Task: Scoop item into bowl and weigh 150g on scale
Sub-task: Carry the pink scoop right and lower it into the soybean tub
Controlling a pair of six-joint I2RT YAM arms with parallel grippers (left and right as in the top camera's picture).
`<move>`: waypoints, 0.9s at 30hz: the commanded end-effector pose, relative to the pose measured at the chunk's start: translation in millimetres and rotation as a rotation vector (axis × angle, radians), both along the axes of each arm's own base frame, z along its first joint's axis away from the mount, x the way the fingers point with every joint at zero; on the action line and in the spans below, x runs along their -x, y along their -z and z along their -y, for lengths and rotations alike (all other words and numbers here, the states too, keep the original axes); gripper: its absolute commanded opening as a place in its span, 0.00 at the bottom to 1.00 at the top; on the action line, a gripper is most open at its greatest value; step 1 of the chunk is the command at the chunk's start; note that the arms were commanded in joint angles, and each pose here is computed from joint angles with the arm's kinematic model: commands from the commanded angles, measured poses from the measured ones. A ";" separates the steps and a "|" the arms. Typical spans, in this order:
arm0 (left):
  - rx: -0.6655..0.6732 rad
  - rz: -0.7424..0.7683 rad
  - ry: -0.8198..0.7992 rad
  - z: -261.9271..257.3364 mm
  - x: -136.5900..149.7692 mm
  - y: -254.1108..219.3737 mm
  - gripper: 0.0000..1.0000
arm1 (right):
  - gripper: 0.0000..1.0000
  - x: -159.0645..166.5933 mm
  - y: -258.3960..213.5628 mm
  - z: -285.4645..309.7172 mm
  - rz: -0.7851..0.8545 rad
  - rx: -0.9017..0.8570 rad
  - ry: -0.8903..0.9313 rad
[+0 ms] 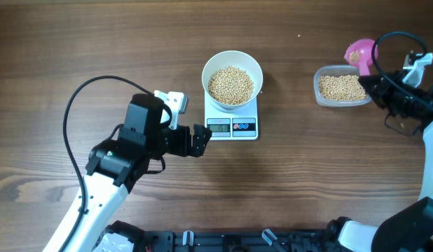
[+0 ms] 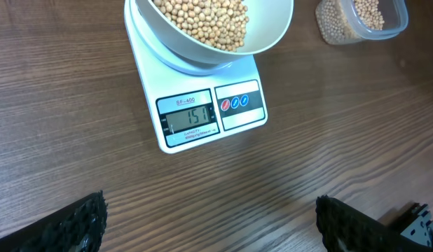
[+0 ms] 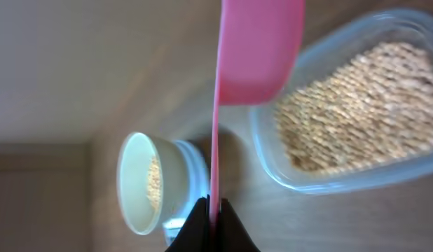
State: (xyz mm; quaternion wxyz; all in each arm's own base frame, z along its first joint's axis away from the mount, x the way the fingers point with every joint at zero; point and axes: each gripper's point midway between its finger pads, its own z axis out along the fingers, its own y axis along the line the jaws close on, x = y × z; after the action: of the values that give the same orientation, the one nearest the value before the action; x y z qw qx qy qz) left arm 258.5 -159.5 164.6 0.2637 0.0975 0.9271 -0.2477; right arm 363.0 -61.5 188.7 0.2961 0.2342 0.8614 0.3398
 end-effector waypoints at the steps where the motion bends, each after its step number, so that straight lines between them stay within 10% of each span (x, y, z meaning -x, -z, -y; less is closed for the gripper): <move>1: -0.004 0.007 0.019 1.5 1.1 0.9 1.00 | 0.04 5.7 1.0 14.1 -0.002 0.152 -0.004; 27: -0.005 0.007 0.018 1.5 1.1 0.9 1.00 | 0.04 17.4 47.0 16.4 -0.153 0.754 -0.283</move>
State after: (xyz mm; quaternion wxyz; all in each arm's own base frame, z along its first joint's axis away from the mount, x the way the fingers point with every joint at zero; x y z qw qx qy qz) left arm 258.5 -159.5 164.6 0.2637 0.0975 0.9271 -0.2477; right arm 344.0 -67.3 136.9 0.2425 0.0342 0.9672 0.0670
